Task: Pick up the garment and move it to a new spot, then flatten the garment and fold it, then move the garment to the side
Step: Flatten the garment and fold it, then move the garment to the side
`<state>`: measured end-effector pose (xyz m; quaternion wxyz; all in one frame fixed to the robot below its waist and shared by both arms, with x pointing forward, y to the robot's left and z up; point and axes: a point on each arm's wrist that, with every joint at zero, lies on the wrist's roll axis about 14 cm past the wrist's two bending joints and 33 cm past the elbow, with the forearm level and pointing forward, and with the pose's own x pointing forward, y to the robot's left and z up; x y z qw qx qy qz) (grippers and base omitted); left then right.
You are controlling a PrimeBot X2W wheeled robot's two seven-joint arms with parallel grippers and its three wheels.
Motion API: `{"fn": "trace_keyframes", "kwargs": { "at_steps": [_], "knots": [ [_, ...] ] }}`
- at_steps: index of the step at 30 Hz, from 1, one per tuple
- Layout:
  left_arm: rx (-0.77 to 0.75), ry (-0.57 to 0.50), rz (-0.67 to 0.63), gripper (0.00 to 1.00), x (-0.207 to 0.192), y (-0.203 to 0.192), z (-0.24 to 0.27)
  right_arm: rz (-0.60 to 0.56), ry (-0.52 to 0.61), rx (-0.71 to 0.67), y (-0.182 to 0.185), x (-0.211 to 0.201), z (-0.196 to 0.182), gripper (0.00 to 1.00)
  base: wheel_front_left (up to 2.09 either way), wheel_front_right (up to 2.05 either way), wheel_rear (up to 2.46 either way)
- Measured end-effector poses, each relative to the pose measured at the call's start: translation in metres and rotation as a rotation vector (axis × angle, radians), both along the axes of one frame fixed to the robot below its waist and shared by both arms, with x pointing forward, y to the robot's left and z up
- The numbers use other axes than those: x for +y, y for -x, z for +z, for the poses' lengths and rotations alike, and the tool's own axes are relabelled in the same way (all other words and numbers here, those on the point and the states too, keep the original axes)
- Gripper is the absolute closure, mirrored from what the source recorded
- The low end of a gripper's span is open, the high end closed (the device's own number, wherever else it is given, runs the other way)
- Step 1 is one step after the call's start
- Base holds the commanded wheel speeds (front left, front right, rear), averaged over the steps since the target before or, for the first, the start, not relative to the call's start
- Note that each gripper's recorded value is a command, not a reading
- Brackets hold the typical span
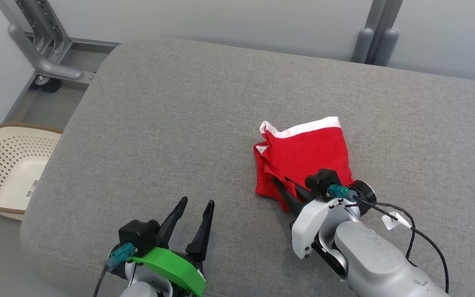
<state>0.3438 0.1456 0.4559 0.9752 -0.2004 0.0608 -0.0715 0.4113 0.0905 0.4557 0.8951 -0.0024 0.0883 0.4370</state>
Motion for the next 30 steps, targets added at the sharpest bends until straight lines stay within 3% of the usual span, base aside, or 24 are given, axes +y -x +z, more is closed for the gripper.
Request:
{"fn": "trace_keyframes", "kwargs": {
  "at_steps": [1, 2, 7, 10, 14, 18, 23, 30],
  "knots": [
    [0.003, 0.0, 0.007, 0.0, 0.002, 0.002, -0.001, 0.0, 0.0, 0.012, 0.002, 0.002, -0.002, 0.65, 0.0, 0.0, 0.0],
    [0.005, 0.0, 0.012, 0.0, 0.004, 0.004, -0.002, 0.002, 0.0, 0.018, 0.003, 0.003, -0.003, 0.0, 0.0, 0.0, 0.0],
    [-0.003, 0.0, 0.025, 0.0, 0.008, 0.004, 0.001, -0.063, -0.111, 0.008, -0.013, -0.004, 0.026, 0.0, 0.0, 0.0, 0.0],
    [-0.018, -0.009, 0.013, 0.0, 0.005, 0.0, 0.004, -0.177, -0.165, -0.022, -0.038, -0.039, 0.042, 0.0, 0.0, 0.0, 0.0],
    [-0.026, -0.017, -0.005, 0.0, -0.001, -0.005, 0.006, -0.319, -0.141, 0.012, -0.054, -0.091, 0.022, 0.0, 0.0, 0.0, 0.0],
    [-0.023, -0.018, -0.02, 0.0, -0.007, -0.009, 0.005, -0.395, -0.101, 0.076, -0.059, -0.116, -0.006, 0.0, 0.0, 0.0, 0.0],
    [-0.022, -0.012, -0.015, 0.0, -0.008, -0.012, 0.005, -0.437, -0.091, 0.145, -0.065, -0.122, -0.028, 0.0, 0.0, 0.0, 0.0],
    [-0.008, -0.032, 0.021, 0.0, 0.005, -0.011, 0.002, -0.401, -0.111, 0.232, -0.069, -0.091, -0.045, 0.0, 0.0, 0.0, 0.0]
  ]
}}
